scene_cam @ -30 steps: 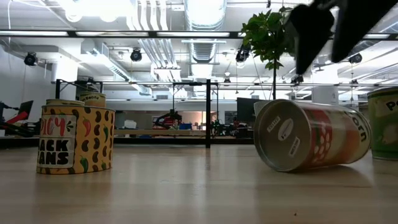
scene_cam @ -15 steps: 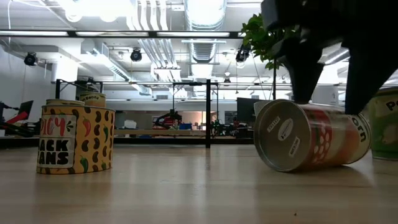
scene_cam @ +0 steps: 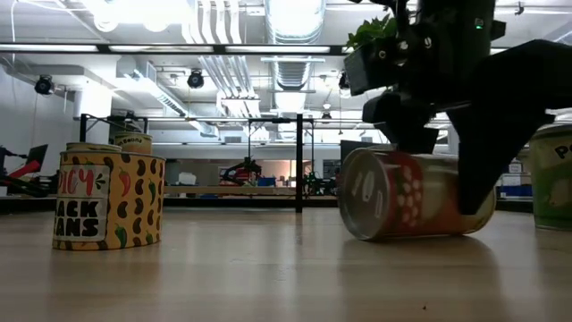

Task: Pick and place cans onto a shelf
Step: Put the right orange corn can on the shelf

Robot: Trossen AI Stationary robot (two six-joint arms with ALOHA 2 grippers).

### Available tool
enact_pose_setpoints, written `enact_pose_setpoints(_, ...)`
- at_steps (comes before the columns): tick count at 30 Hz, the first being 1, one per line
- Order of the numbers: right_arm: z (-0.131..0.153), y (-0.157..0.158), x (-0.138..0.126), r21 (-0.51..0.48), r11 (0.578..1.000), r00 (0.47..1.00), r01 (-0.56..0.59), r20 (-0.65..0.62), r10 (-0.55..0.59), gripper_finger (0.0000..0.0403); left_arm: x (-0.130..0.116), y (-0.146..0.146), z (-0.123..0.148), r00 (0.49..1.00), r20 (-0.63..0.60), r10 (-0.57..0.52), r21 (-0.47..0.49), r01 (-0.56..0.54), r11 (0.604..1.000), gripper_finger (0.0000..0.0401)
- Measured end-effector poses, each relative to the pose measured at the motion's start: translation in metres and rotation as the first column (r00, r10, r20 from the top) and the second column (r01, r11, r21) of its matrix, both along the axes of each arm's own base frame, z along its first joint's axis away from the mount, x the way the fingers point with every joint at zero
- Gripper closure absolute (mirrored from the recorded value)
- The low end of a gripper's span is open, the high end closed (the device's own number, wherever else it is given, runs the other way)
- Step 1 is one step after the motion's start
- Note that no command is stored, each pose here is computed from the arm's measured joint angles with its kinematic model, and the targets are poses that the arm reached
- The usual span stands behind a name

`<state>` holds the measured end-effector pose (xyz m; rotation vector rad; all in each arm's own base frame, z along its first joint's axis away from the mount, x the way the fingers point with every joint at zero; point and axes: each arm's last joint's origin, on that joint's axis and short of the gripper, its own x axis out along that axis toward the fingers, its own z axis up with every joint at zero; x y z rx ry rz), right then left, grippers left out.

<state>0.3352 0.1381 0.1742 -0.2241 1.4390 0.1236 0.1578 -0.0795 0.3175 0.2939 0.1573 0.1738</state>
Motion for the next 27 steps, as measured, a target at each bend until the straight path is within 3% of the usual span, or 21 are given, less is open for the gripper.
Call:
enact_pose_setpoints(3,0.003,-0.004,0.001,0.0,1.0,1.0,-0.002,0.007,0.002,0.0115,0.002,-0.001,-0.001,1.0,-0.005,0.001,-0.007,-0.001,1.0,0.0401)
enact_pose_setpoints(7,0.02,-0.011,-0.001,-0.06,0.998,0.996,0.021,0.083,-0.016,0.0112,0.006,-0.004,-0.002,1.0,0.01,0.002,-0.021,-0.002,1.0,0.0401)
enact_pose_setpoints(11,0.043,-0.018,-0.006,-0.243,0.97,0.978,0.026,0.208,0.026,0.0094,0.014,-0.009,-0.006,1.0,-0.001,0.002,-0.014,-0.002,1.0,0.0401)
enact_pose_setpoints(13,0.056,-0.018,-0.01,-0.382,0.924,0.96,0.023,0.268,0.087,0.0092,0.019,-0.012,-0.01,1.0,-0.01,0.007,-0.017,-0.007,1.0,0.0401)
enact_pose_setpoints(18,0.072,-0.014,-0.015,-0.708,0.706,0.923,-0.018,0.26,0.284,0.0099,0.032,-0.015,-0.016,0.993,0.023,0.114,-0.138,-0.11,0.984,0.0394)
enact_pose_setpoints(22,0.076,-0.014,-0.01,-0.849,0.527,0.913,-0.034,0.188,0.362,0.0098,0.042,-0.016,-0.026,0.993,-0.003,0.12,-0.216,-0.118,0.969,0.036)
enact_pose_setpoints(27,0.078,-0.012,0.001,-0.967,0.237,0.918,-0.088,0.013,0.396,0.0097,0.057,-0.017,-0.036,0.999,-0.031,0.044,-0.321,-0.051,0.946,0.0277)
